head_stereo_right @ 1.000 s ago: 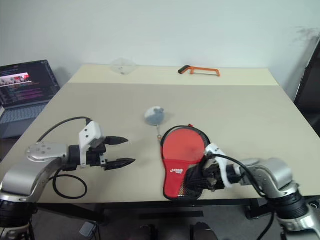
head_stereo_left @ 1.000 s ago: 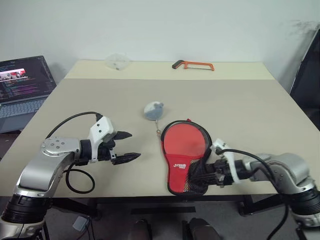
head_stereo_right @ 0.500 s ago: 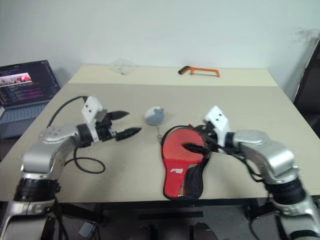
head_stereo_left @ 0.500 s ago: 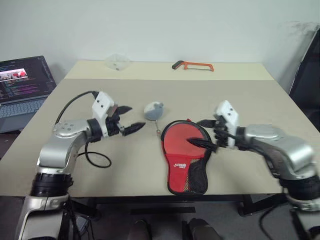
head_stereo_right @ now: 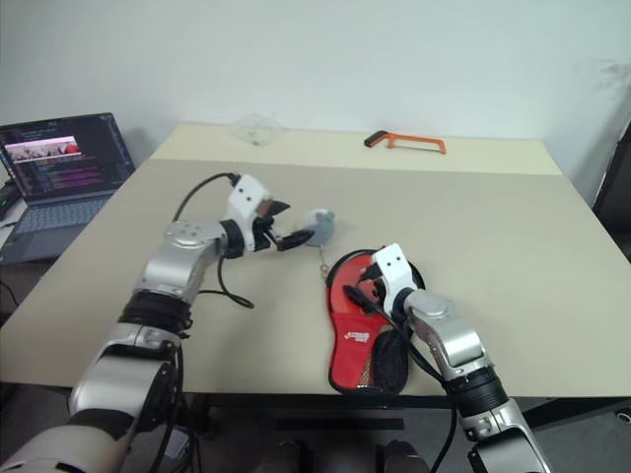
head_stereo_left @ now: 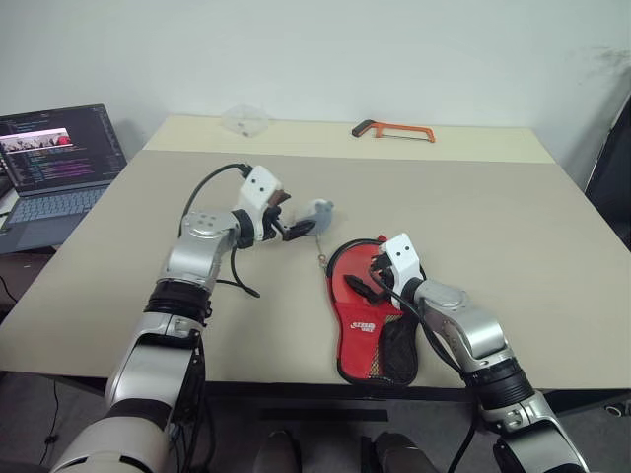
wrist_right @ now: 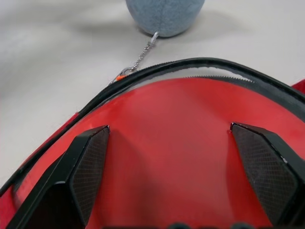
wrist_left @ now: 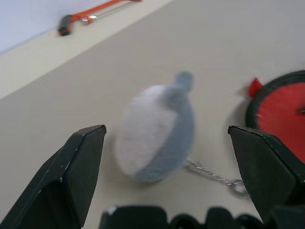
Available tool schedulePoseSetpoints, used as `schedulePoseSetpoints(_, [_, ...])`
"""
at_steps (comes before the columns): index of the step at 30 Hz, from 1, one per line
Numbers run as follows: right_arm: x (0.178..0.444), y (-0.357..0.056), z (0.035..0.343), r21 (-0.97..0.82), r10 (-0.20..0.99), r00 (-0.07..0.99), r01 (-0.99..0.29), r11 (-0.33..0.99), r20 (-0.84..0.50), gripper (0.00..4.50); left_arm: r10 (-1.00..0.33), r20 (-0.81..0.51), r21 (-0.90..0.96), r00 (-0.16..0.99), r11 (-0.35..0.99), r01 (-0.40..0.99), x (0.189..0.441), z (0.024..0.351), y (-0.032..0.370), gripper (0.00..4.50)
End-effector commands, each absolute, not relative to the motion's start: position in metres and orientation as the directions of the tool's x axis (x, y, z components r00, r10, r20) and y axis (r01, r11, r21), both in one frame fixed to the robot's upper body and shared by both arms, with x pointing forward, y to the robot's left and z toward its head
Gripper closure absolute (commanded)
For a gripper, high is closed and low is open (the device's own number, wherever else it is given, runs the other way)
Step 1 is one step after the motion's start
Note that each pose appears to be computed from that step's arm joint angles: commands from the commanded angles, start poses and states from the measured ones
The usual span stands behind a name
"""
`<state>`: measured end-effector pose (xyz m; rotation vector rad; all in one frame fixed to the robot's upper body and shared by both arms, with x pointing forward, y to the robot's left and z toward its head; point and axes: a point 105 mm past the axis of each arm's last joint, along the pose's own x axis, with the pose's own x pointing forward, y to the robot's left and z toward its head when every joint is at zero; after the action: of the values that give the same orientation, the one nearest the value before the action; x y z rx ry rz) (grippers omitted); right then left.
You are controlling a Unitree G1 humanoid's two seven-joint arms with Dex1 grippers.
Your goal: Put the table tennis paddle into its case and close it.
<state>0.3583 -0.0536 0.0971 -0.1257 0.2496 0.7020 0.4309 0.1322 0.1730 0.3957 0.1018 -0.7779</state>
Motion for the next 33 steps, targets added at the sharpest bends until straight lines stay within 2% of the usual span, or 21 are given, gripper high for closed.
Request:
schedulePoseSetpoints(1, [0.347,-0.05,0.073,0.001,0.634,0.687,-0.678,0.735,-0.356,0.04,-0.622,-0.264,0.367,0.738,0.642,0.673,0.444,0.173,0.129,0.0])
schedulePoseSetpoints(11, [0.352,-0.035,0.083,-0.012,0.662,0.671,-0.705,0.709,-0.332,0.04,-0.543,-0.283,0.408,0.79,0.677,0.612,0.464,0.161,0.099,0.0])
schedulePoseSetpoints(18, [0.352,-0.03,0.081,-0.021,0.664,0.666,-0.711,0.703,-0.339,0.04,-0.393,-0.353,0.436,0.849,0.733,0.521,0.471,0.14,0.1,0.0])
schedulePoseSetpoints(21, [0.35,-0.027,0.082,-0.024,0.668,0.663,-0.715,0.699,-0.338,0.0,-0.348,-0.361,0.465,0.865,0.737,0.49,0.473,0.137,0.102,0.62])
schedulePoseSetpoints(29, [0.344,-0.024,0.07,-0.012,0.661,0.638,-0.723,0.691,-0.395,0.0,-0.267,-0.273,0.569,0.924,0.73,0.379,0.481,0.157,0.097,3.41])
schedulePoseSetpoints(32, [0.342,-0.024,0.065,-0.02,0.65,0.636,-0.721,0.692,-0.416,0.0,-0.239,-0.2,0.636,0.95,0.706,0.312,0.485,0.173,0.091,4.24])
schedulePoseSetpoints(33, [0.342,-0.024,0.065,-0.02,0.649,0.635,-0.721,0.692,-0.418,0.0,-0.234,-0.185,0.651,0.954,0.698,0.297,0.485,0.177,0.088,4.38])
